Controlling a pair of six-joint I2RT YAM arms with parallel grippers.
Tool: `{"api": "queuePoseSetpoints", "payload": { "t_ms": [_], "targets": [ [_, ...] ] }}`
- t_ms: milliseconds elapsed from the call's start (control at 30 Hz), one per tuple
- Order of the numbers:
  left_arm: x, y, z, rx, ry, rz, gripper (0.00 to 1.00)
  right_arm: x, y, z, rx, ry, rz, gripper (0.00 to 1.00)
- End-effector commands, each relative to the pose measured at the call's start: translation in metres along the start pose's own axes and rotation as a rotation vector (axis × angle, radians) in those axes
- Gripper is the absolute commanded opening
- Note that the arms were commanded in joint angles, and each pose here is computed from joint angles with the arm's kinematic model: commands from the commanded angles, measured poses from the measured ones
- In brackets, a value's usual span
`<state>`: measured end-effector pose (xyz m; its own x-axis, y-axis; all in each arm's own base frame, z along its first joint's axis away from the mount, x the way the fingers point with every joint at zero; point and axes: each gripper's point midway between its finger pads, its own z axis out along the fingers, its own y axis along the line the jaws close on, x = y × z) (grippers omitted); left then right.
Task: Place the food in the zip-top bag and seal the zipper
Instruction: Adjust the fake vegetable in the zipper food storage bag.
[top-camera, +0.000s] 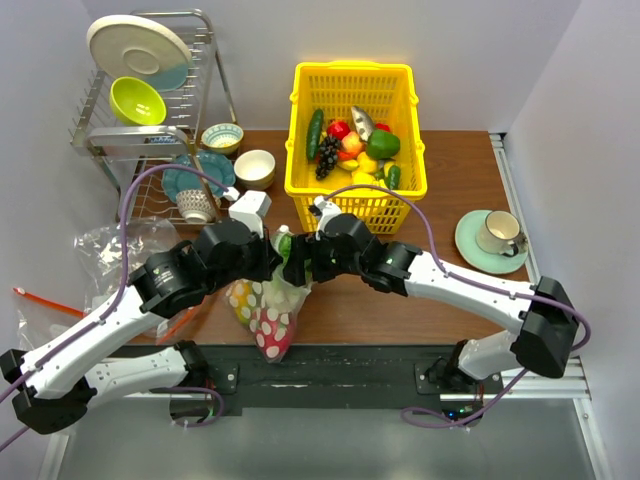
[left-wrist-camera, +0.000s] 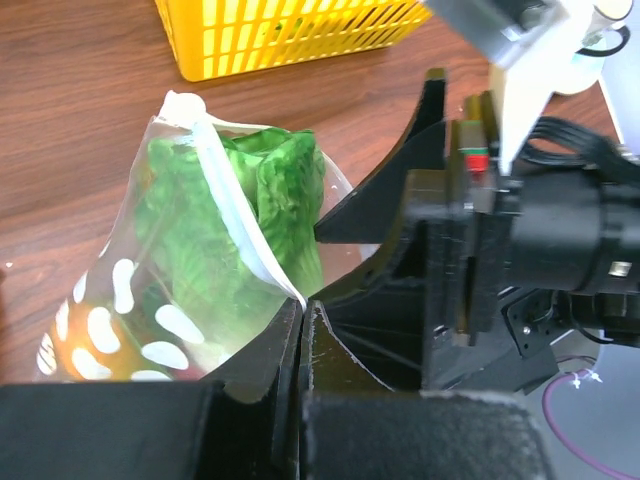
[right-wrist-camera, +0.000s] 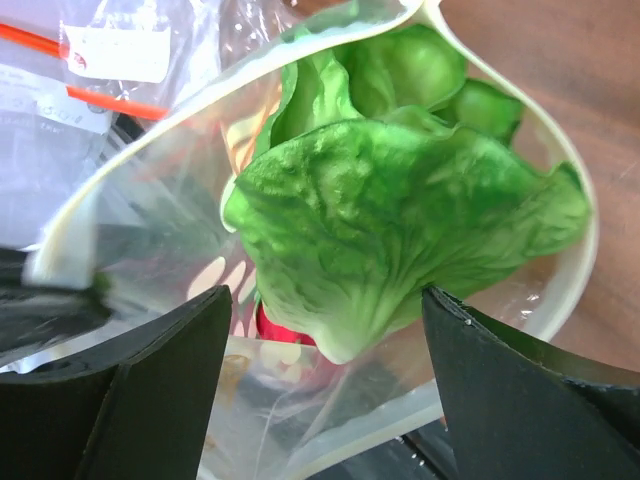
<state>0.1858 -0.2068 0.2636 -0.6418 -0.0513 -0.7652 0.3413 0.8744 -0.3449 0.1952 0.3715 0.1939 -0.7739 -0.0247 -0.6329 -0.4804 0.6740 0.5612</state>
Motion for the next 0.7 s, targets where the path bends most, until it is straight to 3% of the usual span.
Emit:
{"api": "queuePoseSetpoints", "payload": {
  "t_ms": [0, 167, 400, 500, 533, 600, 667],
  "targets": [
    [-0.037, -0.025, -0.006, 0.094, -0.129, -0.059, 0.00, 0.013, 0.003, 0.004, -0.007, 0.053, 0.062, 0.83],
    [-0.046, -0.029, -0.013, 0.110, -0.149, -0.067, 0.00, 0.018, -0.015, 0.015, 0.101, 0.070, 0.086, 0.99],
    [-0.040, -0.032, -0.010, 0.134, -0.137, -0.065, 0.00, 0.018, -0.024, 0.038, 0.145, 0.034, 0.148, 0.99],
    [-0.039, -0.032, -0.010, 0.139, -0.134, -0.063, 0.00, 0.013, -0.023, 0.041, 0.129, -0.008, 0.147, 0.81],
    [-0.040, -0.032, -0.010, 0.139, -0.138, -0.061, 0.00, 0.010, -0.021, 0.041, 0.118, -0.017, 0.141, 0.57],
    [-0.038, -0.031, -0.011, 0.137, -0.136, -0.056, 0.00, 0.001, -0.013, 0.037, 0.088, -0.033, 0.107, 0.30],
    [-0.038, -0.031, -0.010, 0.141, -0.137, -0.036, 0.00, 0.000, -0.002, 0.032, 0.047, -0.009, 0.076, 0.10]
  ]
}}
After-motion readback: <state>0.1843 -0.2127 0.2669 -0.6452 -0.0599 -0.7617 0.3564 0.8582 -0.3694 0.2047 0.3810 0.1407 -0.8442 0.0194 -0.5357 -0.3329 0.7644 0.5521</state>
